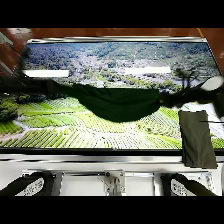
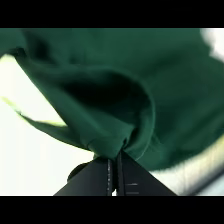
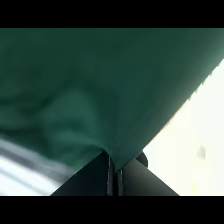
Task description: Fold the shirts.
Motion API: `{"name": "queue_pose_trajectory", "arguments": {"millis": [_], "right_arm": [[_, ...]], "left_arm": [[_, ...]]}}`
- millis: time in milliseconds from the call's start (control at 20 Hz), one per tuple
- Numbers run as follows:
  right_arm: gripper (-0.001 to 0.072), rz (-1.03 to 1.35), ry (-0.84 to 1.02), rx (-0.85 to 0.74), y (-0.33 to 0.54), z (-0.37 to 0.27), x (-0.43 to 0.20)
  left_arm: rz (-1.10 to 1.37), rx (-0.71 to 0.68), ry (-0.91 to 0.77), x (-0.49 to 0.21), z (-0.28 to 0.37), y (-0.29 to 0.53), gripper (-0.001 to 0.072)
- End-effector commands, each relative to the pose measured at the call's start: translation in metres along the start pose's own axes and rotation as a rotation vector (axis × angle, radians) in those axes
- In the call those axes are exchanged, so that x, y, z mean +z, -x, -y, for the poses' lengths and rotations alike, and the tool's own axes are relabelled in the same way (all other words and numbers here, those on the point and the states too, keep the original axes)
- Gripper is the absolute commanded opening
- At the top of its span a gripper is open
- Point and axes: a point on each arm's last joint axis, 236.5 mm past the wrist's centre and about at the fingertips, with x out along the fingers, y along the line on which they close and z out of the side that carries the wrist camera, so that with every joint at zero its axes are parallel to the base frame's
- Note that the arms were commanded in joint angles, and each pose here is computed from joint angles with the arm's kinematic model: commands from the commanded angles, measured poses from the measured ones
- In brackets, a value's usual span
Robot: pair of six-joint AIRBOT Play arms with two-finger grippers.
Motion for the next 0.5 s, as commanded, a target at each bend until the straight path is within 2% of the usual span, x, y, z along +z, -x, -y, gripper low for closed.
{"name": "queue_pose_trajectory", "arguments": {"millis": [0,100,200,350,450], "right_arm": [[0.0064,0.558,0.223,0.004,0.176,-0.113,0.085],[0.0064,0.845,0.282,0.047,0.277,-0.176,0.094],[0.0064,1.011,0.372,0.07,0.345,-0.221,0.077],[0.0064,1.089,0.367,0.086,0.385,-0.243,0.047],[0.0064,1.037,0.331,0.069,0.378,-0.238,0.033]], "left_arm": [[0.415,0.031,-0.273,0.105,0.098,0.138,0.003],[0.662,0.051,-0.389,0.137,0.158,0.224,0.003],[0.85,0.095,-0.46,0.144,0.2,0.294,0.003],[0.969,0.211,-0.489,0.129,0.217,0.353,0.0031],[0.964,0.292,-0.483,0.114,0.211,0.367,0.0031]]}}
